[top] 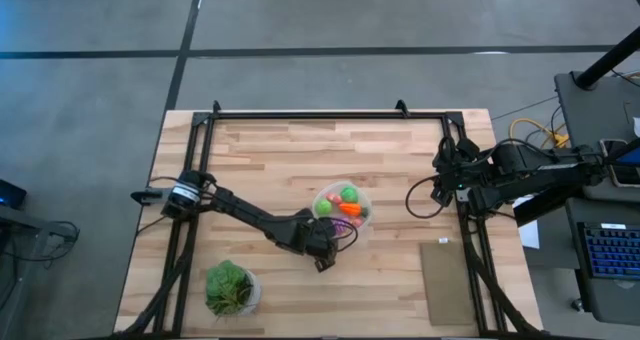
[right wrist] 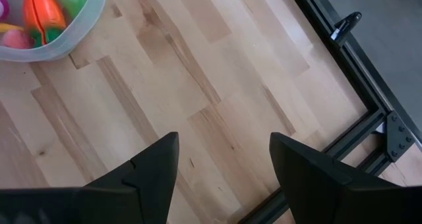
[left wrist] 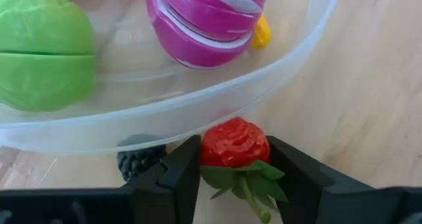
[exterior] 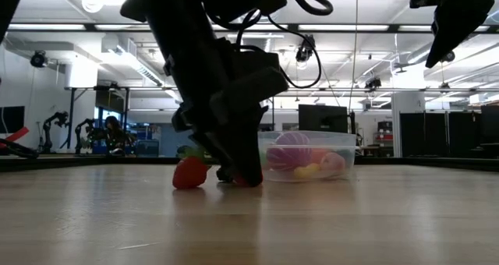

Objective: Pick and placing Produce into tupperware
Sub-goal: Put the right red strawberry into the transparent bin

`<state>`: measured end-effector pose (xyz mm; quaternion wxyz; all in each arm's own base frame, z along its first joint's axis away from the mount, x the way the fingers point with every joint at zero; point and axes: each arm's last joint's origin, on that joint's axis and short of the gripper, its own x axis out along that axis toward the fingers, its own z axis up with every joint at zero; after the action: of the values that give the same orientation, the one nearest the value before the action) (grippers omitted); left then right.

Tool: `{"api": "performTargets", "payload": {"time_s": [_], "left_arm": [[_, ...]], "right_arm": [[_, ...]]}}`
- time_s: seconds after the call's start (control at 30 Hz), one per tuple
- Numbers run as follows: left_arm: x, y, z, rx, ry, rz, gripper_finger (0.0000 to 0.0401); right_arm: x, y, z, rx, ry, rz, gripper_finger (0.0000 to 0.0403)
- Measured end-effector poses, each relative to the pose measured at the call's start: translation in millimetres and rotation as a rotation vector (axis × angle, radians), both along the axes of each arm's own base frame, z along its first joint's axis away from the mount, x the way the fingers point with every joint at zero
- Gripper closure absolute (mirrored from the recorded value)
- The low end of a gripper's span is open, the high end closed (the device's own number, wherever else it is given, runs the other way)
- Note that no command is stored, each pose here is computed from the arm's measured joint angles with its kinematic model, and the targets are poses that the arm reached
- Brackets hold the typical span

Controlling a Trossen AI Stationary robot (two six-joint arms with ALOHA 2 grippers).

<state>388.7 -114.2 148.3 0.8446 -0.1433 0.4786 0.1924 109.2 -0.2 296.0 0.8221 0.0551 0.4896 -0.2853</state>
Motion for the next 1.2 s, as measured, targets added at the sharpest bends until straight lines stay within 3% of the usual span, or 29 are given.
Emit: {"api": "performTargets", "payload": {"time_s": [0.13,0.4,0.7,0.93,1.03,1.2], "left_arm": [[0,0,0,0.005,0.001,-0.005,0.0275],[2,-1,7,0.001,-0.008,-0.006,0.0268],[3,-13,33,-0.017,0.028,-0.043,0.0268],[0,-19,76,-0.066,-0.018,-0.022,0.0267],[2,-11,91,-0.032,-0.075,0.019,0.0267],[8,19,90,-0.02,-0.066,0.097,0.0267]], "right_arm": [[0,0,0,0.0,0.0,0.0,0.0172],[0,0,0,0.0,0.0,0.0,0.0172],[0,0,0,0.0,0.001,0.001,0.0172],[0,0,0,-0.002,0.002,0.004,0.0172],[0,0,0,-0.002,0.002,0.003,0.0172],[0,0,0,-0.002,-0.003,0.003,0.0172]]}}
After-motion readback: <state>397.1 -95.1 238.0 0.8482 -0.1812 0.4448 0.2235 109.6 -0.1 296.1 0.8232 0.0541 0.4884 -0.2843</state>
